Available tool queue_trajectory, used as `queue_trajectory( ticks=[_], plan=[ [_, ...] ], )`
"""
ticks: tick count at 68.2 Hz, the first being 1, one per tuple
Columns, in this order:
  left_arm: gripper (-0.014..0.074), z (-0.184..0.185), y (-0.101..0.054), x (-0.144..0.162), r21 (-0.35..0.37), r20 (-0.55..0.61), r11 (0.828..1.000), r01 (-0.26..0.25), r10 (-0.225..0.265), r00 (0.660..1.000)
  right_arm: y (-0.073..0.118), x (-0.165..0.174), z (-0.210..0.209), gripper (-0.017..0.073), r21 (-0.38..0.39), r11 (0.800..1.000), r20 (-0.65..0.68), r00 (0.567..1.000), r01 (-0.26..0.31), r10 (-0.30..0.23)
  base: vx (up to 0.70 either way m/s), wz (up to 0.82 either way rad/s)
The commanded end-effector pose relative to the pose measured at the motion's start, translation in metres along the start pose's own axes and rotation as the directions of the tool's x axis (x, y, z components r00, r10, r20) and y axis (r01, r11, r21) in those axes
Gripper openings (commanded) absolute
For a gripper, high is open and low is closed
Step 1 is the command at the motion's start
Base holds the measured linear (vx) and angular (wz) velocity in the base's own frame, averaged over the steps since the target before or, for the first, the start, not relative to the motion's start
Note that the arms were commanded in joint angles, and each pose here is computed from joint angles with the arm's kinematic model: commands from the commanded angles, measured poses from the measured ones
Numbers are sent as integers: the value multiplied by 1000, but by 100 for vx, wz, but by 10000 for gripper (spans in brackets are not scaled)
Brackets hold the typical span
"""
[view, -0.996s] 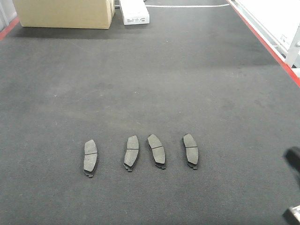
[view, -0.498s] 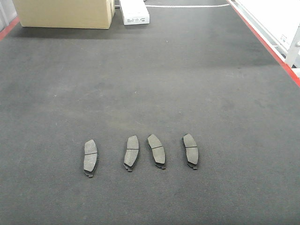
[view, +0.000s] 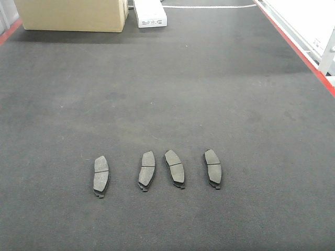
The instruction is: Move and align brake pads A on conveyor
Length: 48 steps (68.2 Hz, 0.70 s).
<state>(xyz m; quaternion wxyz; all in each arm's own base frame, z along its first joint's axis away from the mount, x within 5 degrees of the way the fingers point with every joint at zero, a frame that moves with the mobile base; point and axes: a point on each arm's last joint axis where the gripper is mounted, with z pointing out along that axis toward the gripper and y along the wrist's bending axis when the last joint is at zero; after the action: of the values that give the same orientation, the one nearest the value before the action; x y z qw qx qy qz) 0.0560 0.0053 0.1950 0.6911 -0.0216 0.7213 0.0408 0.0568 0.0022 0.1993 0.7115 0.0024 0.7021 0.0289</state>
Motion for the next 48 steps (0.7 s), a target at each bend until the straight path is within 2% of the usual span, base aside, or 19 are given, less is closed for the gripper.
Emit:
queue_trajectory(
  ticks=[1, 48],
  plan=[
    [-6, -2, 0, -10, 6, 93, 1000, 7, -8, 996, 0, 0, -1, -8, 5, 1000, 62, 998, 13, -13, 0, 0],
    [-6, -2, 0, -10, 6, 93, 1000, 7, -8, 996, 0, 0, -1, -8, 5, 1000, 62, 998, 13, -13, 0, 0]
  ],
)
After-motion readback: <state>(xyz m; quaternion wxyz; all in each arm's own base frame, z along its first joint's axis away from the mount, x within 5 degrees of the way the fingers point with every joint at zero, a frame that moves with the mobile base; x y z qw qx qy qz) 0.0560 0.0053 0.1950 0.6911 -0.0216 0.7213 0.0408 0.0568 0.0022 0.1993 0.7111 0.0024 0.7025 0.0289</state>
